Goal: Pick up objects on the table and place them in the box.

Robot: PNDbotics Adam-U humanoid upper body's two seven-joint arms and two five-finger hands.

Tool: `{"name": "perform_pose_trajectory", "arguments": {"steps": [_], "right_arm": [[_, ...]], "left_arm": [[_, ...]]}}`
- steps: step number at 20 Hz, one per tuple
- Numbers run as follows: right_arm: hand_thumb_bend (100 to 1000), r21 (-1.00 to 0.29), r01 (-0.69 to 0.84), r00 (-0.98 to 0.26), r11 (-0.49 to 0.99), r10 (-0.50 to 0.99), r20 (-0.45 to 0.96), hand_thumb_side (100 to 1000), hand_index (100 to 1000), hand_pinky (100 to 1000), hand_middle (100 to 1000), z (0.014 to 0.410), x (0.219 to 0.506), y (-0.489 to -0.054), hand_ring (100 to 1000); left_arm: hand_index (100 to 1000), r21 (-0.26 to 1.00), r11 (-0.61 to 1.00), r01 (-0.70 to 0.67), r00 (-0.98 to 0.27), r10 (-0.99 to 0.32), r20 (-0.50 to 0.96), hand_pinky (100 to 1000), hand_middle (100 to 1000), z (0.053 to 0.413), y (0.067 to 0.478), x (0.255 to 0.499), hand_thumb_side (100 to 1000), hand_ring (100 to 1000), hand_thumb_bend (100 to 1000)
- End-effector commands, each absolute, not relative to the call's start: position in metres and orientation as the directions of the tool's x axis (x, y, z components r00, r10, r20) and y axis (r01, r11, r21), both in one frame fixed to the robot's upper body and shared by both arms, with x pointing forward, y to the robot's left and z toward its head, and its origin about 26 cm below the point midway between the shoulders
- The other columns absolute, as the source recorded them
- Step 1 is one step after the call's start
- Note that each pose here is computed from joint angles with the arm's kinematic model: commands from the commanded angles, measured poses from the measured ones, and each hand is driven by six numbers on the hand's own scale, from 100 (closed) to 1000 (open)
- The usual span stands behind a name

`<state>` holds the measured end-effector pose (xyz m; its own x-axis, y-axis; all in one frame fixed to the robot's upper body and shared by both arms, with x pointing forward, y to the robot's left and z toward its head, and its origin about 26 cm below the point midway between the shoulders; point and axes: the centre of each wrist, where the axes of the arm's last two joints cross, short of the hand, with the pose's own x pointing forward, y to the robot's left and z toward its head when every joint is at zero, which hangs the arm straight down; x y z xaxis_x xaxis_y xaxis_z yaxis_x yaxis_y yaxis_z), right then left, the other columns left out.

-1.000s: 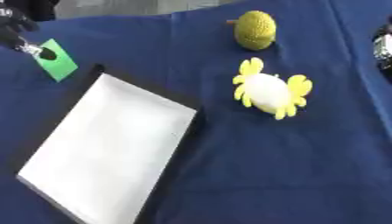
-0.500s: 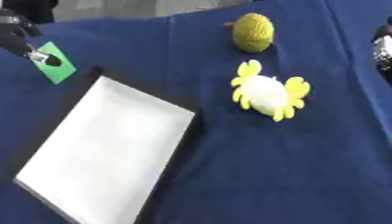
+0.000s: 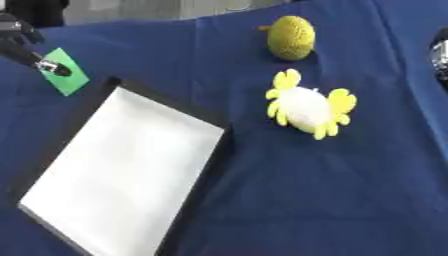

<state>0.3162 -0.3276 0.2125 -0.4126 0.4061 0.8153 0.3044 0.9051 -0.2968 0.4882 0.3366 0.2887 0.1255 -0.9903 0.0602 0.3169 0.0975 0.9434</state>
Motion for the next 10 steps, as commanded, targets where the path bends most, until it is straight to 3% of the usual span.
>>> {"name": "perform_pose_trajectory", "arguments": {"steps": [1, 10], "right_arm": [[100, -0.3, 0.307, -0.436, 0.903, 0.413, 0.799, 538, 841, 920, 917, 0.221, 0.315, -0.327, 961], [100, -0.297, 0.301, -0.441, 0.906, 0.408, 0.799, 539, 840, 919, 915, 0.222, 0.316, -0.324, 959]], "left_arm": [[894, 0.955, 0.105, 0.279, 0.144, -0.987, 0.067, 944, 859, 0.301, 0.344, 0.488, 585, 916, 768], [886, 0.952, 0.107, 0.288, 0.148, -0.987, 0.066, 934, 850, 0.29, 0.338, 0.494, 573, 907, 753]]}}
